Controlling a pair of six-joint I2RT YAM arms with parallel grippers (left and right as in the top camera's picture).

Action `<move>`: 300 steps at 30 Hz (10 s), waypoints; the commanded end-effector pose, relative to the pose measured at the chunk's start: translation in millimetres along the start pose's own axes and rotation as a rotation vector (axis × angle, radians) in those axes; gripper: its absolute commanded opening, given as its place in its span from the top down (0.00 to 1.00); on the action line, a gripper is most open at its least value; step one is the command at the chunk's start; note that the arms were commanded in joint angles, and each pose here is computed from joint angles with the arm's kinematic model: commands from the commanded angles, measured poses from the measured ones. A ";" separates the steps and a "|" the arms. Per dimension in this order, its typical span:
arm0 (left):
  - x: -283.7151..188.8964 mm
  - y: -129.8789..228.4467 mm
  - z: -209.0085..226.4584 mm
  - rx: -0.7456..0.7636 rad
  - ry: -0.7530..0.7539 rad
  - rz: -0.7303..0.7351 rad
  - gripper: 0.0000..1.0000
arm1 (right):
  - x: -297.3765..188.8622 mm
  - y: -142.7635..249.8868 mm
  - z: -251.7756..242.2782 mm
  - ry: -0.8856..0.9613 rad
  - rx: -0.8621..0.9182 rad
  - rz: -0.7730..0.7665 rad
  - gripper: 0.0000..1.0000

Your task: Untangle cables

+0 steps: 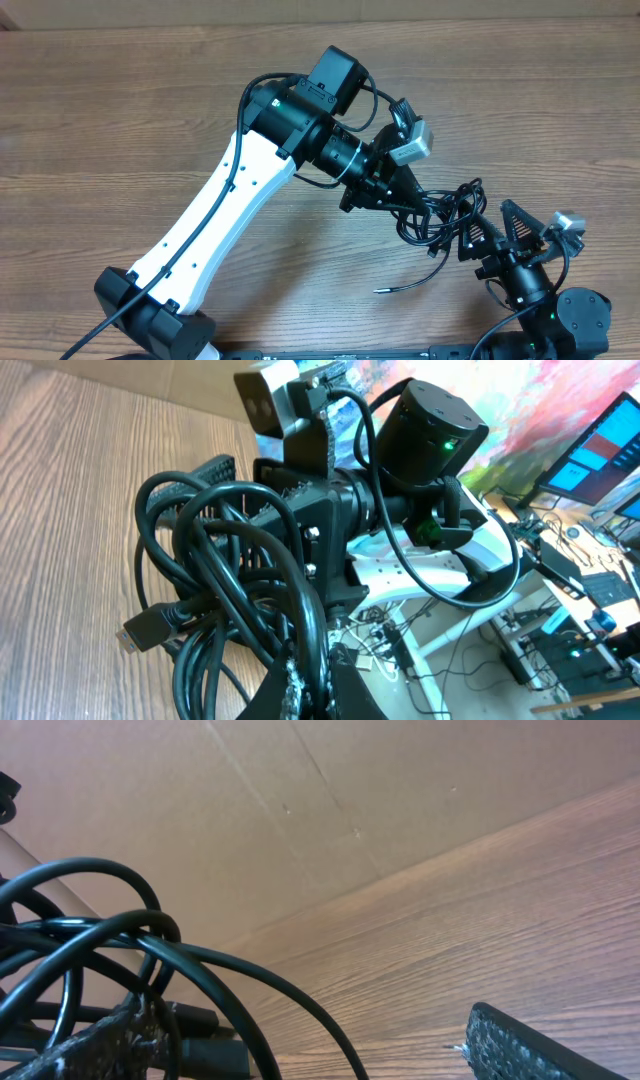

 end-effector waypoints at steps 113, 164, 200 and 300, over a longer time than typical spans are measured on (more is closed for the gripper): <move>-14.5 13.7 67.2 -0.005 -0.697 0.346 0.96 | -1.0 -3.2 -16.3 0.119 0.096 -0.049 0.00; 11.8 -56.8 -50.7 0.466 -0.434 0.121 0.96 | 12.3 9.8 -52.0 0.357 0.229 -0.006 0.00; -59.4 -72.9 -75.4 0.426 -0.928 0.105 0.96 | 7.8 13.5 -62.5 0.435 0.223 -0.008 0.00; 13.7 -79.0 34.6 -0.720 -0.956 -0.465 0.96 | 17.3 3.4 -36.6 0.248 0.229 -0.010 0.96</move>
Point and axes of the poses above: each gripper's point midway between its finger pads, its own x axis out along the fingers, its own z axis along the line the jaws close on, y = z × x, the point moved 5 cm from there along -x, back along the fingers, and after that the axes turned 4 degrees about x, right-handed, at the moved point
